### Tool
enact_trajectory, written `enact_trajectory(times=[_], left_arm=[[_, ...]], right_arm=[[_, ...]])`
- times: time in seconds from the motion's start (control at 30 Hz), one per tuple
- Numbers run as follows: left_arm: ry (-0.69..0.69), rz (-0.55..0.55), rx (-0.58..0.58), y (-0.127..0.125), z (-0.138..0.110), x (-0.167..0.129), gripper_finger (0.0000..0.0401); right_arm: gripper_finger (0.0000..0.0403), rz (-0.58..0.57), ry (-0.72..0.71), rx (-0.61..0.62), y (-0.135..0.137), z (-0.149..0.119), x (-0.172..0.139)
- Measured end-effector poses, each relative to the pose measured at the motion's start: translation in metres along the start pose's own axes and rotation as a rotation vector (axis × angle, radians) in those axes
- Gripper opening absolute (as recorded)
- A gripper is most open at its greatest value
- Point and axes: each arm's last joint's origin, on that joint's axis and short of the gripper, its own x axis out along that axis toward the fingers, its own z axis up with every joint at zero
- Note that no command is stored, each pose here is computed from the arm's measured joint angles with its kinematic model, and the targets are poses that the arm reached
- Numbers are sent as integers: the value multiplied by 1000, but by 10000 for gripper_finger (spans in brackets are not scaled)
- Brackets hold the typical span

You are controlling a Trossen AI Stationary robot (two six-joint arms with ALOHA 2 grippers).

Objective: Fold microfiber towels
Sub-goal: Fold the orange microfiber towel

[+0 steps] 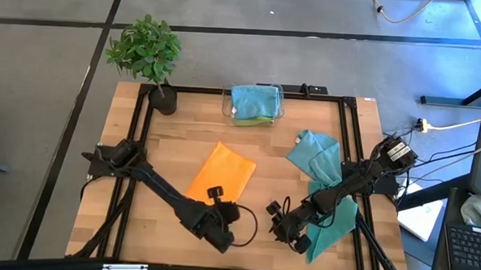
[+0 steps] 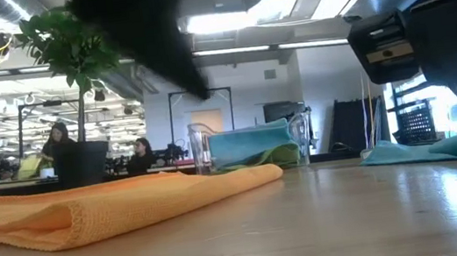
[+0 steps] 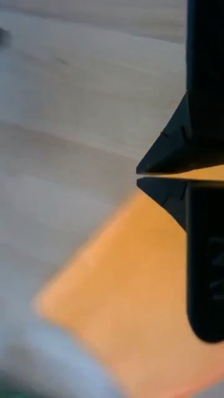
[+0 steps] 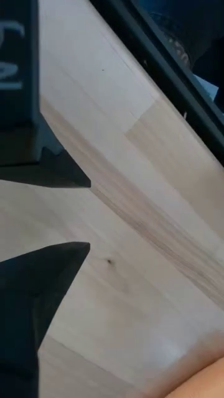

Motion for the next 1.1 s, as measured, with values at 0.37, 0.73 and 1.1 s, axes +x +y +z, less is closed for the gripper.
enact_trajectory(times=[0.37, 0.73, 1.1], left_arm=[[237, -81, -132, -5, -38, 11, 1], [212, -224, -233, -5, -40, 35, 0], [6, -311, -211, 0, -15, 52, 0]], right_arm=[[154, 1, 1, -23, 1, -13, 2], [154, -2, -17, -27, 1, -11, 2], [154, -4, -24, -30, 1, -11, 2]])
